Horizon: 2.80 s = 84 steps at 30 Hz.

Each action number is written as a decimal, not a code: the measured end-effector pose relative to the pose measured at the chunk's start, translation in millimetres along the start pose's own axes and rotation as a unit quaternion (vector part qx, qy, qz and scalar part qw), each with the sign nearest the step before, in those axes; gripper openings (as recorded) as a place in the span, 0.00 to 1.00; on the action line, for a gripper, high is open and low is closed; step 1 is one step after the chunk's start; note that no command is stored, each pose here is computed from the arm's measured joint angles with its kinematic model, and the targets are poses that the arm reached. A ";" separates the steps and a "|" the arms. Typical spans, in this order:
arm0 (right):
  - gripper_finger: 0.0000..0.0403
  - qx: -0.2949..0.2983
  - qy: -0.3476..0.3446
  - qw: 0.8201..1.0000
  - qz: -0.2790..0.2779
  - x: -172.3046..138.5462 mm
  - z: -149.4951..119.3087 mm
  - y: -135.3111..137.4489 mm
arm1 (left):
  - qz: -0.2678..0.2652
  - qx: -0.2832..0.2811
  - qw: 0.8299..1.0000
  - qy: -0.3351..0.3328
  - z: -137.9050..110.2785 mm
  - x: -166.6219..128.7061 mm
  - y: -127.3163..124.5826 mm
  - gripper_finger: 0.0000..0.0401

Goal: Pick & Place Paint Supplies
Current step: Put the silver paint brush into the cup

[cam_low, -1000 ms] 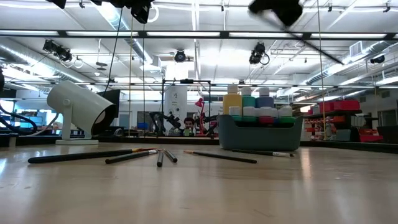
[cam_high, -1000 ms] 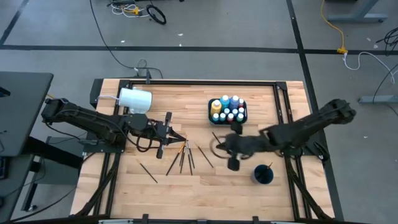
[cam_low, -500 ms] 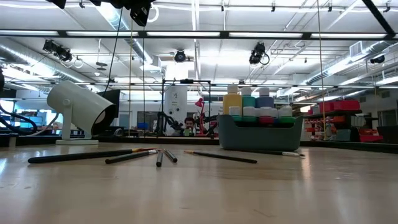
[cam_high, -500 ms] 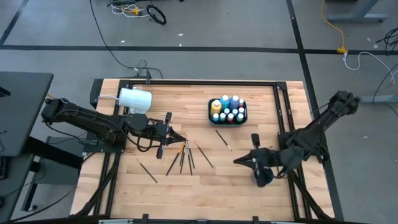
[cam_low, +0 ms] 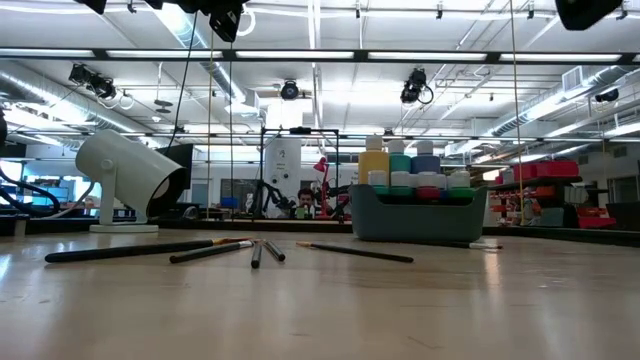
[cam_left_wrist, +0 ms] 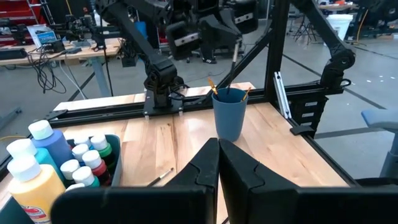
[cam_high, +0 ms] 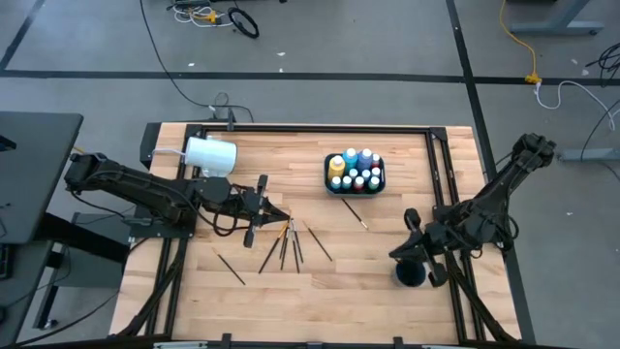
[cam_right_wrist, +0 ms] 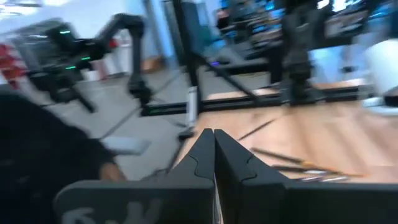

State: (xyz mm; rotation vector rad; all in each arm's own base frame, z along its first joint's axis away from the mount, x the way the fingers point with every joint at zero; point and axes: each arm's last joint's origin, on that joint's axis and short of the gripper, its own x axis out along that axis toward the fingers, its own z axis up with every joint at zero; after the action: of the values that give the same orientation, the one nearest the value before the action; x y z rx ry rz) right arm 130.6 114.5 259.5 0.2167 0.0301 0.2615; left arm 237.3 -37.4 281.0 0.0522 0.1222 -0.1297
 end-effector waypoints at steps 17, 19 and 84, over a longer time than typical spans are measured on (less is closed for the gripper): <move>0.11 -0.001 0.041 0.999 0.031 -7.4 -32.9 -6.7 | 0.000 0.000 1.000 -0.001 0.1 0.0 0.0 0.04; 0.14 -0.001 0.041 0.999 0.031 -7.4 -32.9 -6.7 | 0.000 0.000 1.000 -0.001 0.1 0.0 0.0 0.04; 0.37 0.032 0.337 0.889 -0.308 17.3 -99.0 -121.8 | 0.000 0.000 1.000 -0.001 0.2 0.0 0.0 0.04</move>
State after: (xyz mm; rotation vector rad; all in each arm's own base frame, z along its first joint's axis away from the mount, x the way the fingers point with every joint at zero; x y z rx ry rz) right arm 172.4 24.7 136.5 0.1637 0.7895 -0.3129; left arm 237.3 -37.4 281.2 0.0528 0.1201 -0.1294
